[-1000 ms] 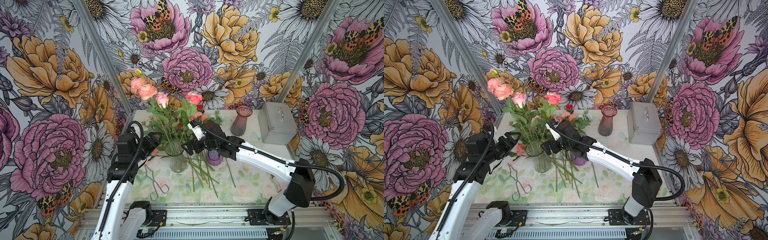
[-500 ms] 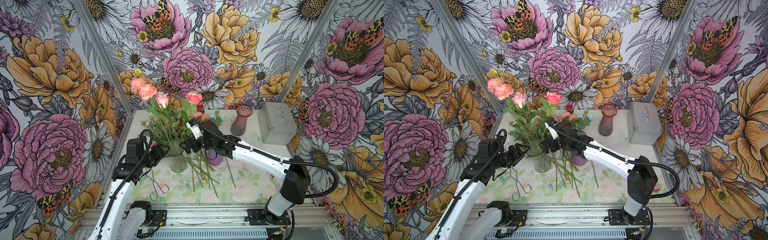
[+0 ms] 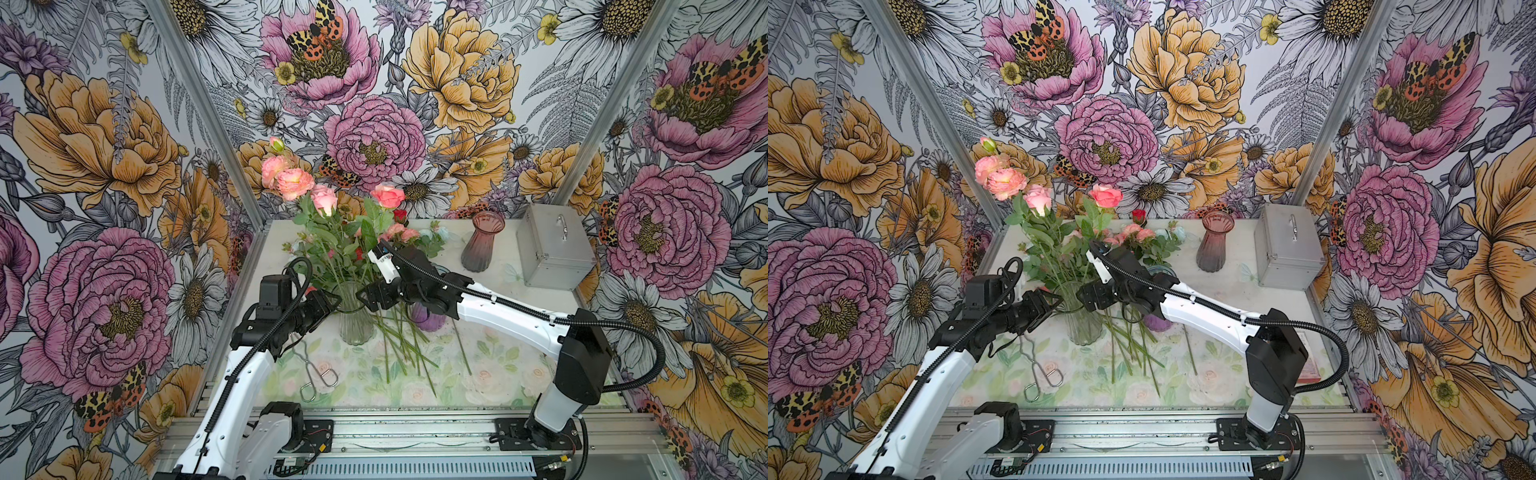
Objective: Place the pink flowers into the vase
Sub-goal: Move the vase to the center of the board.
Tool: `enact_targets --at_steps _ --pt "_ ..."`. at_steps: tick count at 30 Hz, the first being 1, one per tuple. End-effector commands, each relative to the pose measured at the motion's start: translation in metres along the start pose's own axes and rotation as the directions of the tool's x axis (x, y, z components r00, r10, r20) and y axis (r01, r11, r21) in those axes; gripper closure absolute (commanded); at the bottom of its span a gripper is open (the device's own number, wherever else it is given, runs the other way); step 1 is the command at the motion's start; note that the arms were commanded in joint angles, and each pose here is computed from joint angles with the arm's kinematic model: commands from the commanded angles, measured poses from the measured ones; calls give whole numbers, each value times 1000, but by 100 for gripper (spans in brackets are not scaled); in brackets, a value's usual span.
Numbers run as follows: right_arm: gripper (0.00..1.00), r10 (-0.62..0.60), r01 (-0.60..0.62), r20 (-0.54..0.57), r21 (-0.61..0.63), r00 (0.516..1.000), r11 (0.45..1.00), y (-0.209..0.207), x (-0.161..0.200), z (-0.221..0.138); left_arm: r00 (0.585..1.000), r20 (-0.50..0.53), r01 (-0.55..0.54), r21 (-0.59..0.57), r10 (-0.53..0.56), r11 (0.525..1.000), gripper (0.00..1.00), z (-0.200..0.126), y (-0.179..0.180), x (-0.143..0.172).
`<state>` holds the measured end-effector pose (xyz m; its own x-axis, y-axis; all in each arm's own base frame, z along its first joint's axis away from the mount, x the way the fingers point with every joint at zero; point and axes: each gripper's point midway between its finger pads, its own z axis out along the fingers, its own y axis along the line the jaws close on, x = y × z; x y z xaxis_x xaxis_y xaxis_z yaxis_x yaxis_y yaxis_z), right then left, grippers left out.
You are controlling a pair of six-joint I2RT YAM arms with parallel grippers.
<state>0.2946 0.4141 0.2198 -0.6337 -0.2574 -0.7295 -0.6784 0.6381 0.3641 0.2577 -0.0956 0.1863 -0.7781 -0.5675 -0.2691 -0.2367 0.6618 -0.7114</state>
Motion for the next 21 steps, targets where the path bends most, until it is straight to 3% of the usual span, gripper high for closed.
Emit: enact_targets --at_steps 1,15,21 --pt "13 11 -11 5 -20 1000 1000 8 -4 6 998 14 -60 15 59 998 46 -5 -14 -7" --pt "28 39 -39 -1 -9 999 999 7 -6 18 988 -35 -151 -62 149 987 59 4 -14 -9" --pt "35 54 -54 -8 -27 999 998 12 -7 24 982 -31 -190 -85 188 978 69 1 -18 -15"
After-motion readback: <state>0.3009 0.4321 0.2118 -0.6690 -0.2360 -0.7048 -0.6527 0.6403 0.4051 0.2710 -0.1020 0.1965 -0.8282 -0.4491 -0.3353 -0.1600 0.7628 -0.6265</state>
